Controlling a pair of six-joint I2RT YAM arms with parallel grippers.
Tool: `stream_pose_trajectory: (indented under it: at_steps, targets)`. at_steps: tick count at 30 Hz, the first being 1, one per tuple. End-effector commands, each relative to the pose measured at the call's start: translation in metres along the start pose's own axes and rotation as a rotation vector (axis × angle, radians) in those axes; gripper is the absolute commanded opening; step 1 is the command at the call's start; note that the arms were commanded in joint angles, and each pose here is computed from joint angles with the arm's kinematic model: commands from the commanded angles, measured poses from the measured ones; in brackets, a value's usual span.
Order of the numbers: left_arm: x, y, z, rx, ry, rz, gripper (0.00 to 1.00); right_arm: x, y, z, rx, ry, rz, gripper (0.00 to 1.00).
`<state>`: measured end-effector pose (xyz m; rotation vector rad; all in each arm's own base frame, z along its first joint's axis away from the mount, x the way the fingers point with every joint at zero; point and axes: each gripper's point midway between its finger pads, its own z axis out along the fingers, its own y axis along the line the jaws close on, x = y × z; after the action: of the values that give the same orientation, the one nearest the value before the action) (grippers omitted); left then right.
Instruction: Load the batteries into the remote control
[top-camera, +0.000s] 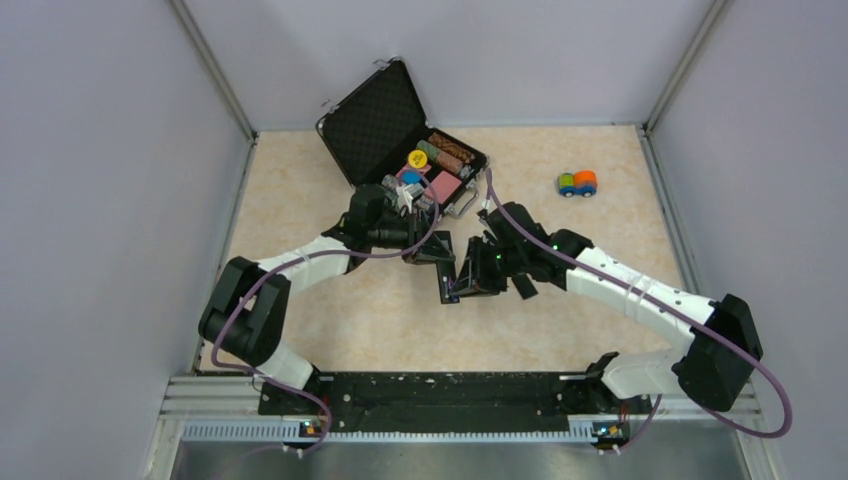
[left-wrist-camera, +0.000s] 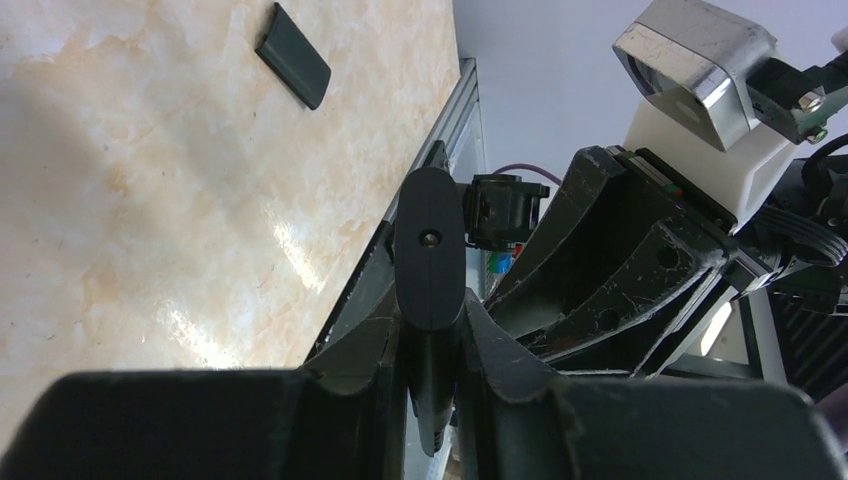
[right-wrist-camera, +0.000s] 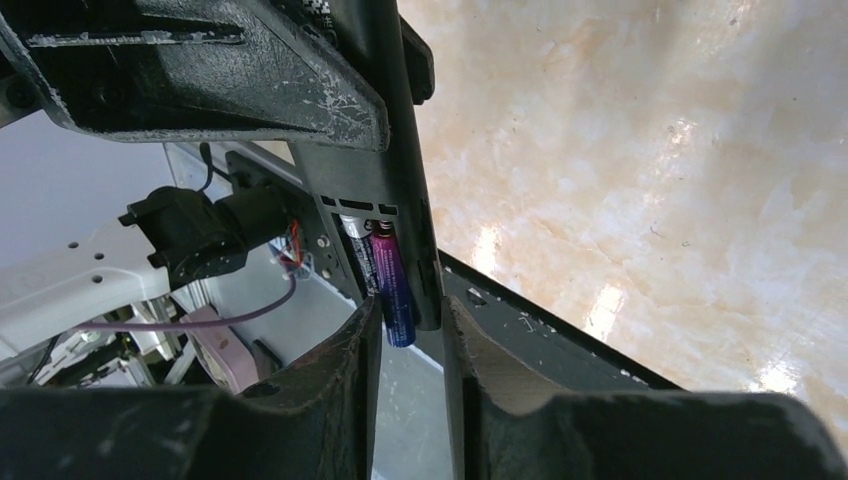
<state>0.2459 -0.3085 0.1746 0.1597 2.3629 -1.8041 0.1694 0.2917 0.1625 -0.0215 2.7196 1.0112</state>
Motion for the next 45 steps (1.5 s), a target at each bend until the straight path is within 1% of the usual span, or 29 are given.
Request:
stream_pose_trajectory:
  at_steps: [1, 8, 10, 13, 16, 18, 21, 24, 26, 31, 32, 34, 37, 40, 45]
  targets:
    - [-0.004, -0.012, 0.001, 0.034, 0.018, 0.009, 0.0, -0.006, -0.001, -0.004, 0.018, -0.038, -0.017, 0.28]
    - [-0.005, -0.007, 0.003, 0.023, 0.018, -0.008, 0.0, -0.011, 0.007, -0.017, -0.018, -0.095, -0.011, 0.47]
    - [-0.005, -0.007, 0.004, 0.024, 0.02, -0.011, 0.0, -0.013, 0.009, -0.022, -0.035, -0.118, -0.01, 0.5]
    - [-0.007, -0.009, 0.004, 0.028, 0.019, -0.023, 0.0, -0.014, 0.013, -0.027, -0.069, -0.131, -0.027, 0.51]
    - [-0.008, -0.011, 0.005, 0.037, 0.02, -0.044, 0.0, -0.013, 0.021, -0.034, -0.14, -0.156, -0.118, 0.5]
    - [-0.009, -0.014, 0.005, 0.044, 0.02, -0.06, 0.0, -0.014, 0.02, -0.039, -0.16, -0.196, -0.195, 0.46]
    - [-0.01, -0.018, 0.005, 0.055, 0.02, -0.087, 0.0, -0.017, 0.017, -0.049, -0.165, -0.25, -0.325, 0.45]
    - [-0.013, -0.025, 0.004, 0.076, 0.017, -0.1, 0.0, -0.018, 0.019, -0.056, -0.178, -0.274, -0.435, 0.48]
    - [-0.014, -0.031, 0.004, 0.094, 0.017, -0.104, 0.0, -0.017, 0.024, -0.06, -0.209, -0.283, -0.479, 0.5]
    - [-0.02, -0.044, 0.003, 0.131, 0.009, -0.1, 0.0, -0.016, 0.024, -0.057, -0.221, -0.277, -0.5, 0.5]
    - [-0.02, -0.046, 0.002, 0.135, 0.009, -0.094, 0.0, -0.015, 0.022, -0.056, -0.217, -0.274, -0.495, 0.48]
    - [-0.021, -0.048, 0.002, 0.137, 0.005, -0.084, 0.0, -0.015, 0.022, -0.054, -0.221, -0.276, -0.483, 0.39]
    - [-0.021, -0.05, 0.001, 0.139, 0.002, -0.081, 0.0, -0.015, 0.025, -0.054, -0.247, -0.293, -0.483, 0.33]
    - [-0.021, -0.051, 0.001, 0.139, 0.001, -0.083, 0.0, -0.019, 0.025, -0.055, -0.244, -0.32, -0.478, 0.32]
    - [-0.021, -0.052, 0.001, 0.141, 0.0, -0.083, 0.0, -0.021, 0.021, -0.05, -0.221, -0.318, -0.466, 0.3]
